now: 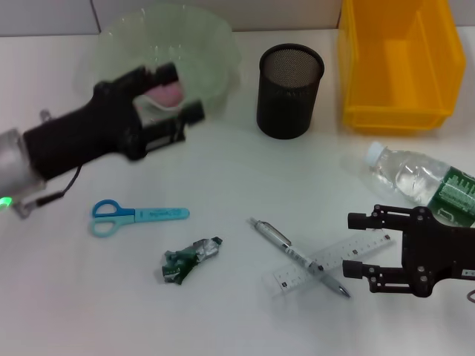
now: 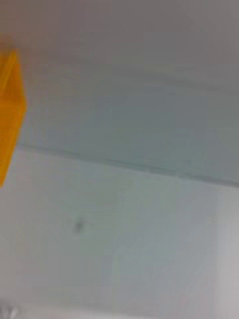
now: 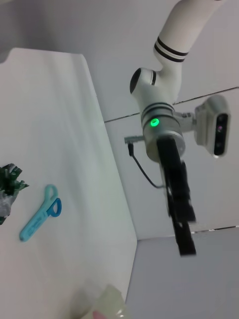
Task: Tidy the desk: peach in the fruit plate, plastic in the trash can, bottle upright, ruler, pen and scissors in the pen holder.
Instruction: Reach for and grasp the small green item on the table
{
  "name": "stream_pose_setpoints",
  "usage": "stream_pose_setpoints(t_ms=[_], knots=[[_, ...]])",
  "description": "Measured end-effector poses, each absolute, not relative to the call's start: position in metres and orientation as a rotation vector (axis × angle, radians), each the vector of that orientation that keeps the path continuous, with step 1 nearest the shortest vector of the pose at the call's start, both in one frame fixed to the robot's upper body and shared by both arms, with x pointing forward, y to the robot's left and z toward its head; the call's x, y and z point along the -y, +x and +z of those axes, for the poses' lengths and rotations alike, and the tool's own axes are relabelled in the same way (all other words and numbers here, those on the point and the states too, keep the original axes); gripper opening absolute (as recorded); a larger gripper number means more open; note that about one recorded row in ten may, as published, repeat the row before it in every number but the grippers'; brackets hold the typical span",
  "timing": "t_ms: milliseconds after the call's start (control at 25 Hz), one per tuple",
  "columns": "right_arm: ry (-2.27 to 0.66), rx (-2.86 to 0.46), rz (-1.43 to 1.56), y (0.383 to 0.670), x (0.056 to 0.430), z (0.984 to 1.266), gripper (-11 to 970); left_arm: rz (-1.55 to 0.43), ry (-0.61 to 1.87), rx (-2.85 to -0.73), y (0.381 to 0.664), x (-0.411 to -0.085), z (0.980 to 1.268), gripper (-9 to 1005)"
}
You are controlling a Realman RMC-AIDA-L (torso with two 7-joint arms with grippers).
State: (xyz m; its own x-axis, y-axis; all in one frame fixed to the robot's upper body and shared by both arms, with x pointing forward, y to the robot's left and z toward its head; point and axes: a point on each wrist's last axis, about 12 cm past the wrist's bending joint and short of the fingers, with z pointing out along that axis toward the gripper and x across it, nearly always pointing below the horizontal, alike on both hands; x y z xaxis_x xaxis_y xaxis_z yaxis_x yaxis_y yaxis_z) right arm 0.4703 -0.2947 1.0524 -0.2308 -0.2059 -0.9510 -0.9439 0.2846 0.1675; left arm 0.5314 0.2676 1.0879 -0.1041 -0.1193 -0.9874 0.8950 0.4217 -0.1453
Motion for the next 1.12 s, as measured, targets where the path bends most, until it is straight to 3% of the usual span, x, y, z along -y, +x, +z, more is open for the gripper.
stream_pose_setpoints(t_ms=[640,1120], knots=[[-1.065,-1.636,1.031,0.470,0.296,1.056,735,-1.137,0.972,-1.429,0.477,-0.285,1.070,796],[-1.055,-1.632,1.025,0.472,0.297,1.057,735,-1.077,1.061,-1.476,0.474,-0.274,1.053,796]])
